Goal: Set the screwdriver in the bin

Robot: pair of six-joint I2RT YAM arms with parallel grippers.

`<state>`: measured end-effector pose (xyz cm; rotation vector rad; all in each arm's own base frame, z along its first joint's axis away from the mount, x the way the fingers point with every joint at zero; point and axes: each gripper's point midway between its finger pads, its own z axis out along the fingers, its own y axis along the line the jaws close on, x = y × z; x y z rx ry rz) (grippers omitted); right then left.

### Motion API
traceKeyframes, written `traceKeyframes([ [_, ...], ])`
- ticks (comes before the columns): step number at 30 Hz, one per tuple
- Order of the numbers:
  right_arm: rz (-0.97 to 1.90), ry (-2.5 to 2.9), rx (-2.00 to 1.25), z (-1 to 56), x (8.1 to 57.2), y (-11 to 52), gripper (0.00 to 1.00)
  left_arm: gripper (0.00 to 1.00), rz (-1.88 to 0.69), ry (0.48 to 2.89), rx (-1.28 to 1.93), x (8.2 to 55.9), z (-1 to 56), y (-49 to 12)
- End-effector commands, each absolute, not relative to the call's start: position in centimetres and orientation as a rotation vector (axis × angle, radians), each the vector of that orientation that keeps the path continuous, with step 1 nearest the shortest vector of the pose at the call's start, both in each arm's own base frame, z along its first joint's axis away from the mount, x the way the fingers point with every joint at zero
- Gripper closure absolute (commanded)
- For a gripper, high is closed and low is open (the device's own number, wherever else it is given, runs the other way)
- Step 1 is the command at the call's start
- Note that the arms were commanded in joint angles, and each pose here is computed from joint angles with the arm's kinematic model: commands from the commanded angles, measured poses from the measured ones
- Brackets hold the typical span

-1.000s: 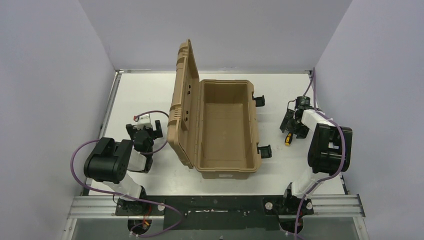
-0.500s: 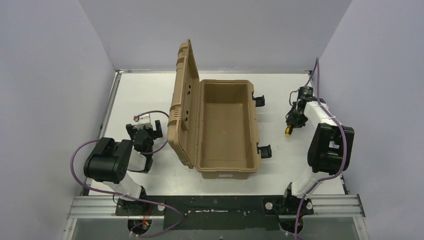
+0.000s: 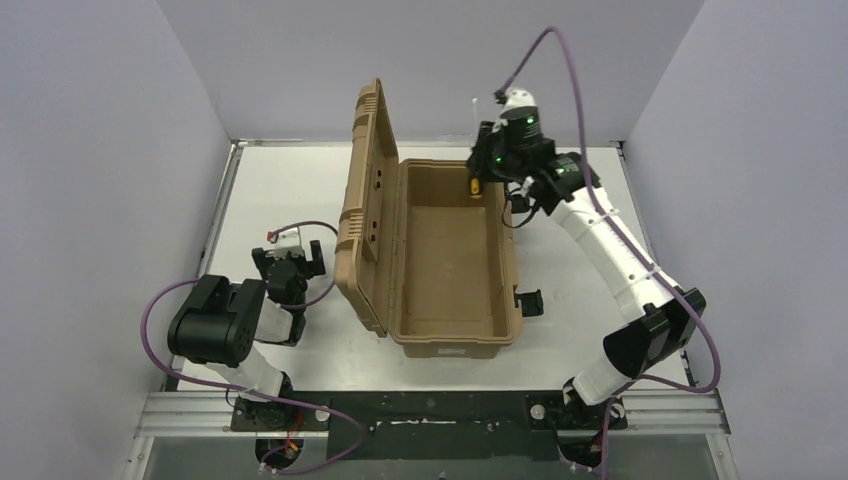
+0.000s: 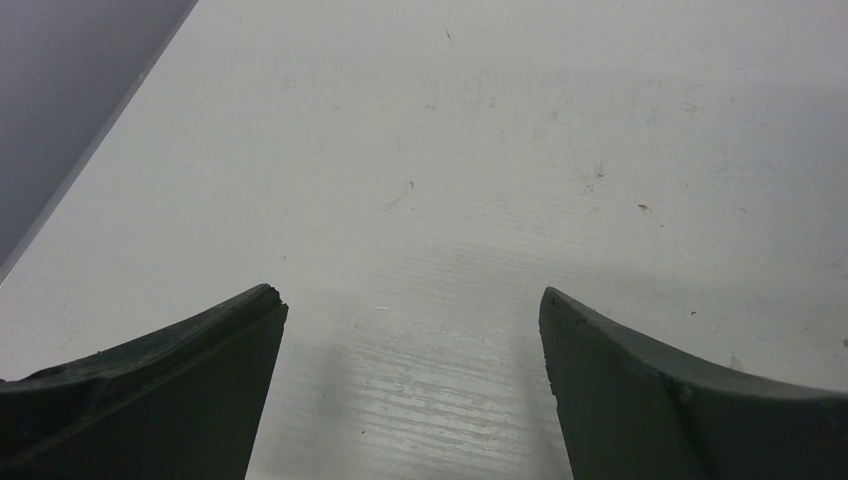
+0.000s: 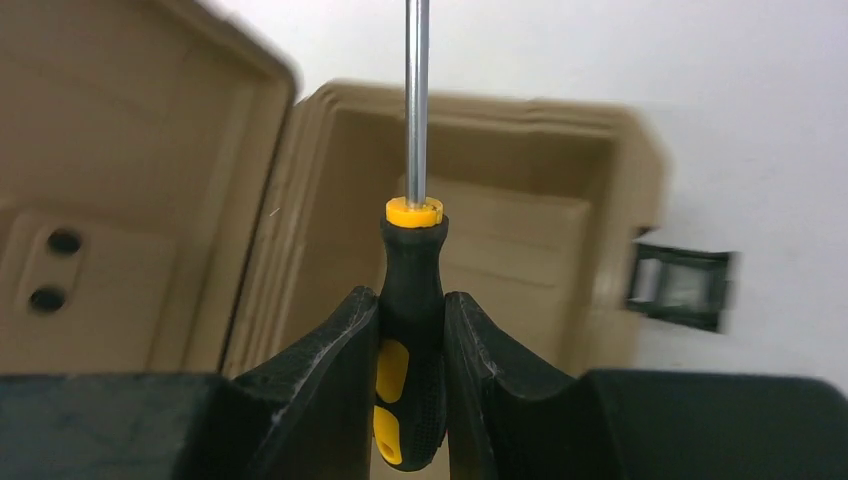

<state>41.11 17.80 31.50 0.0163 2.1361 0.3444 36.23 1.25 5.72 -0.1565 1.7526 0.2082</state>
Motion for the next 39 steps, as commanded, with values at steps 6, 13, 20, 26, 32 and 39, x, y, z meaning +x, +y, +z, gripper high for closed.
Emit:
traceKeyframes([
  [6,0.460,2.411,-0.183,18.7,35.8,26.8,1.00,0.03,0.189,1.687,-0.165,37.3,7.6,1.1],
  [13,0.460,2.601,-0.250,10.6,33.3,27.0,1.00,0.03,0.189,1.686,-0.166,37.3,7.6,1.1],
  [20,0.346,2.714,-0.246,5.3,33.0,26.1,1.00,0.03,0.186,1.685,-0.166,37.3,7.6,1.0],
  [26,0.255,2.745,-0.214,3.7,33.5,25.3,1.00,0.03,0.185,1.684,-0.168,37.4,7.6,1.0],
  [32,0.226,2.737,-0.191,4.4,33.9,25.1,0.50,0.03,0.189,1.685,-0.167,37.4,7.6,1.1],
  [39,0.248,2.678,-0.209,9.6,35.5,26.0,0.19,0.03,0.192,1.682,-0.167,37.4,7.7,1.2],
])
